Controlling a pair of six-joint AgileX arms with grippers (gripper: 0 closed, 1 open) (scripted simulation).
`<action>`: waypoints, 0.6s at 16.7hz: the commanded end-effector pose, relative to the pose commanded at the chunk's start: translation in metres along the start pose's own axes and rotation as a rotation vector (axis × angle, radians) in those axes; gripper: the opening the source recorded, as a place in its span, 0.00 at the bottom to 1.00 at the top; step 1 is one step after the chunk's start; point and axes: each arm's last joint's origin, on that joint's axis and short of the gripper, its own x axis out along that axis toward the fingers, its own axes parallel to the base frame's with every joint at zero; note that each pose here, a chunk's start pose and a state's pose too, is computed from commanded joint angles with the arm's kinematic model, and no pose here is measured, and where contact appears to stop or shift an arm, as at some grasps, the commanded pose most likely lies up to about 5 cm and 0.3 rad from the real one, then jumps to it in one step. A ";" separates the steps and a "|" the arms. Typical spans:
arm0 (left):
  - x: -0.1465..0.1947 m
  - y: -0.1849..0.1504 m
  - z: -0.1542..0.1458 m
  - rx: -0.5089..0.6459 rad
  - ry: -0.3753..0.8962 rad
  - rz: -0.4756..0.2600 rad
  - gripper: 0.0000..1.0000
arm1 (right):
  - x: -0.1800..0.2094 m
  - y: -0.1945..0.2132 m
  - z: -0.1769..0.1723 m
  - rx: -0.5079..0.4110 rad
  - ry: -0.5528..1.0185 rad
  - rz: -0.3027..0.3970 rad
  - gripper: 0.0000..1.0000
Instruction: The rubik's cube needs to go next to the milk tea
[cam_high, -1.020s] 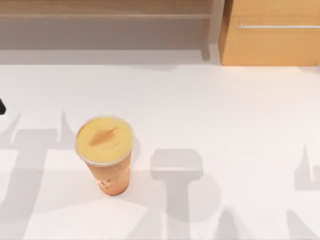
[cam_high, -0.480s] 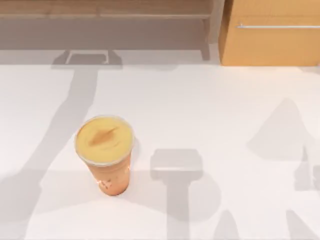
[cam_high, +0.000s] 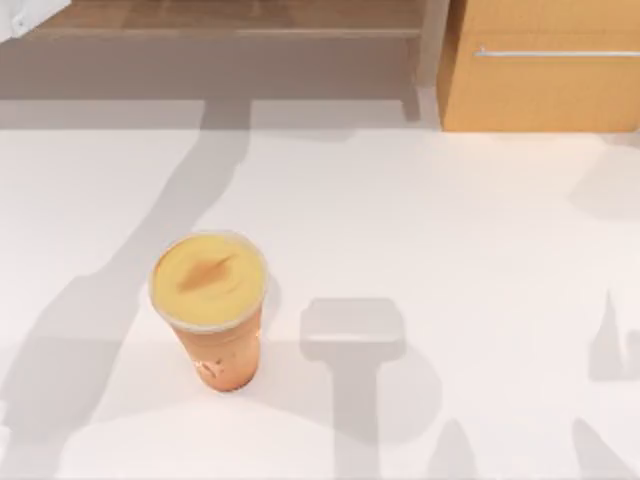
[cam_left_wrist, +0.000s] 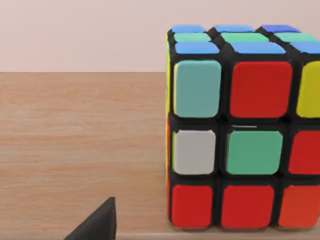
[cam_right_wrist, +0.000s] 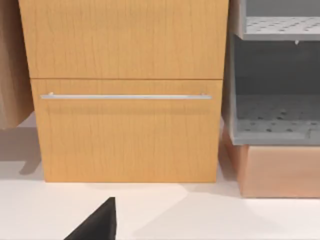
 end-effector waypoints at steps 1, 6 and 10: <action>0.000 0.000 0.000 0.000 0.000 0.000 1.00 | 0.000 0.000 0.000 0.000 0.000 0.000 1.00; 0.004 0.001 0.000 0.001 0.003 0.001 1.00 | 0.000 0.000 0.000 0.000 0.000 0.000 1.00; 0.031 -0.002 0.001 0.000 0.000 0.000 1.00 | 0.000 0.000 0.000 0.000 0.000 0.000 1.00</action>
